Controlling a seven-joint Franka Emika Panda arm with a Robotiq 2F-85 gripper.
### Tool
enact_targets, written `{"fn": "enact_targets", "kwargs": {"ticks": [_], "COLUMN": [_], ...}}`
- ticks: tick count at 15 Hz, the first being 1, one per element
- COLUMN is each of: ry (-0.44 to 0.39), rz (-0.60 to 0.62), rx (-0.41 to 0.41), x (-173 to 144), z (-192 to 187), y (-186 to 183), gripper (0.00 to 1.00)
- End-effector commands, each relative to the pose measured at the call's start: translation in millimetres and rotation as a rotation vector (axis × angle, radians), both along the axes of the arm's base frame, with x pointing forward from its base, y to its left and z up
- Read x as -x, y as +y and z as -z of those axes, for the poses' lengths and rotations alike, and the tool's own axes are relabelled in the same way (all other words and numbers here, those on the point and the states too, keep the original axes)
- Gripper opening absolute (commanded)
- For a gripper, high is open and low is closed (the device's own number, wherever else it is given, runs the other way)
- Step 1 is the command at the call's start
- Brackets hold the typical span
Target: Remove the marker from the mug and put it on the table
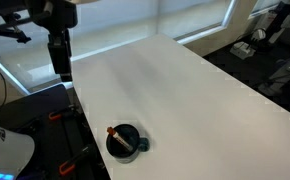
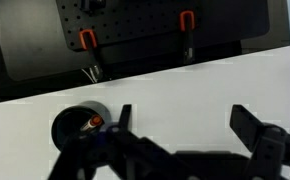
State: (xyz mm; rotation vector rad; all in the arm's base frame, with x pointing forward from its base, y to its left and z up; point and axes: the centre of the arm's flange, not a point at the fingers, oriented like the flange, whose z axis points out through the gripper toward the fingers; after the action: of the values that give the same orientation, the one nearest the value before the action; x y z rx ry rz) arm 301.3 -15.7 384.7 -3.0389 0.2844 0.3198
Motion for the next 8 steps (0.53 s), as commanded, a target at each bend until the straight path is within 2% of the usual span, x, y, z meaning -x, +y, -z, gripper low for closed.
{"fn": "enact_targets", "kwargs": {"ticks": [1,6,7,8], "ry": [0.017,0.029,0.018,0.036], "rz": [0.026,0.067,0.062,0.071], "rx": [-0.027,-0.053,-0.050,-0.051], "x": [14,20,18,2], "z": [23,29,24,14], "y": [-17,-36,-35,-35], "gripper": [1.00,1.00,1.00,1.00]}}
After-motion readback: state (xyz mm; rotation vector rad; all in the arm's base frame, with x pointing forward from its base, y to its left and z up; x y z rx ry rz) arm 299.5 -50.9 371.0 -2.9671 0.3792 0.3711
